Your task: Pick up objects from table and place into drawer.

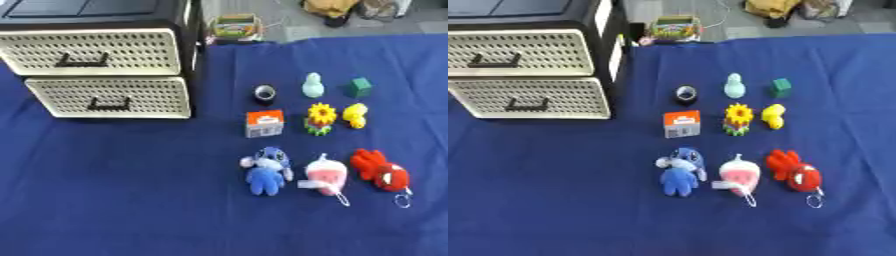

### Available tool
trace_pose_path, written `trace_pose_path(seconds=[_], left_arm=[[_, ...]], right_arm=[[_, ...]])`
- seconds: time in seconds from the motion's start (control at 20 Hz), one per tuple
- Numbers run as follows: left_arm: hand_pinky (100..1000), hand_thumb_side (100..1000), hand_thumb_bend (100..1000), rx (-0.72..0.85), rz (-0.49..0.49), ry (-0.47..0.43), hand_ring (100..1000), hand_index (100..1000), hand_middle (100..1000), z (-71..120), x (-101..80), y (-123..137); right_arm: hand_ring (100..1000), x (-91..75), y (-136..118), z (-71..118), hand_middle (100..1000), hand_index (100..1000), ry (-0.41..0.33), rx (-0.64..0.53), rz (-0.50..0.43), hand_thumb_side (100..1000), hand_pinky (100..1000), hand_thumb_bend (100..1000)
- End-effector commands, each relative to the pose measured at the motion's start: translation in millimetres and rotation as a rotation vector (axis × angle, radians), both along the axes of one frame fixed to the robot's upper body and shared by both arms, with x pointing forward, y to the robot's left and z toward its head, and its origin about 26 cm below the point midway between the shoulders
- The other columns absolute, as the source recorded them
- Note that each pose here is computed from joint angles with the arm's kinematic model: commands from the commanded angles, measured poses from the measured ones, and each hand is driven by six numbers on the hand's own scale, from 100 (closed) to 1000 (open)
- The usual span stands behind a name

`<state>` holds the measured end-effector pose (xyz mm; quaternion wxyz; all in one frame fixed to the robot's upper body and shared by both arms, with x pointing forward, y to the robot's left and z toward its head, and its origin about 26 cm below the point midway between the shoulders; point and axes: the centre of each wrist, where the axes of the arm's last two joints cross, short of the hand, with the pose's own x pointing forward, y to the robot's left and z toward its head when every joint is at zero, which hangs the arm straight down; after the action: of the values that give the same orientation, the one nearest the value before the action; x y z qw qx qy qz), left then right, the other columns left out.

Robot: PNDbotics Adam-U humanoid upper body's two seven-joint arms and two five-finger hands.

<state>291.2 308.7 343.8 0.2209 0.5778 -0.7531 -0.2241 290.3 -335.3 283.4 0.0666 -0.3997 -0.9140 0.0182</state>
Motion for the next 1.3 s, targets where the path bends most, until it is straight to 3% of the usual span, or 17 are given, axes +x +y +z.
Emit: trace_pose_path(seconds=[0.05, 0.35, 0.45, 0.5, 0.6, 0.65, 0.75, 0.8, 0.9, 1.05, 1.2, 1.3], left_arm=[[100, 1000, 100, 0.143, 0.013, 0.151, 100, 818, 100, 20.9, -9.7, -2.1], [100, 1000, 130, 0.366, 0.027, 0.532, 100, 881, 100, 42.6, -3.7, -6.5], [100, 1000, 260, 0.425, 0.004, 0.65, 100, 912, 100, 47.0, 3.7, -9.1], [100, 1000, 498, 0.458, -0.023, 0.719, 100, 953, 100, 47.4, 8.6, -10.9], [100, 1000, 694, 0.523, -0.076, 0.845, 100, 967, 100, 49.7, 18.8, -12.9], [100, 1000, 710, 0.548, -0.095, 0.884, 100, 968, 100, 49.8, 23.9, -13.5], [100, 1000, 840, 0.577, -0.12, 0.924, 100, 970, 100, 48.2, 33.8, -15.0], [100, 995, 949, 0.584, -0.13, 0.936, 100, 971, 100, 47.1, 38.4, -15.9], [100, 990, 991, 0.588, -0.141, 0.951, 100, 966, 100, 45.6, 46.9, -17.0], [100, 967, 954, 0.595, -0.142, 0.962, 100, 955, 100, 41.5, 55.0, -20.3], [100, 865, 808, 0.607, -0.128, 0.983, 100, 924, 100, 33.5, 62.4, -24.0], [100, 834, 759, 0.619, -0.116, 1.001, 100, 917, 100, 27.8, 67.8, -26.0]], right_arm=[[808, -4.9, -2.3, 12.5, 836, 937, -0.037, -0.043, -0.02, 1000, 752, 100], [807, -5.0, -1.9, 13.6, 834, 935, -0.033, -0.051, -0.018, 1000, 750, 100], [807, -4.9, -1.4, 14.2, 833, 934, -0.033, -0.052, -0.014, 1000, 749, 100], [807, -4.7, -1.0, 14.5, 833, 934, -0.033, -0.052, -0.012, 1000, 748, 100], [807, -4.5, -0.4, 14.6, 832, 933, -0.031, -0.052, -0.007, 1000, 747, 100], [807, -4.5, -0.2, 14.6, 832, 933, -0.031, -0.051, -0.006, 1000, 747, 100], [807, -4.4, 0.1, 14.7, 832, 933, -0.031, -0.05, -0.003, 1000, 747, 100], [807, -4.3, 0.3, 14.6, 831, 932, -0.03, -0.049, -0.001, 1000, 746, 100], [808, -4.2, 0.7, 14.5, 831, 932, -0.03, -0.049, 0.003, 1000, 748, 100], [808, -3.8, 1.7, 14.4, 830, 931, -0.032, -0.046, 0.019, 1000, 748, 100], [808, -3.4, 2.7, 15.0, 828, 931, -0.033, -0.045, 0.033, 1000, 748, 100], [808, -3.3, 3.1, 15.6, 828, 930, -0.035, -0.046, 0.039, 1000, 748, 100]])
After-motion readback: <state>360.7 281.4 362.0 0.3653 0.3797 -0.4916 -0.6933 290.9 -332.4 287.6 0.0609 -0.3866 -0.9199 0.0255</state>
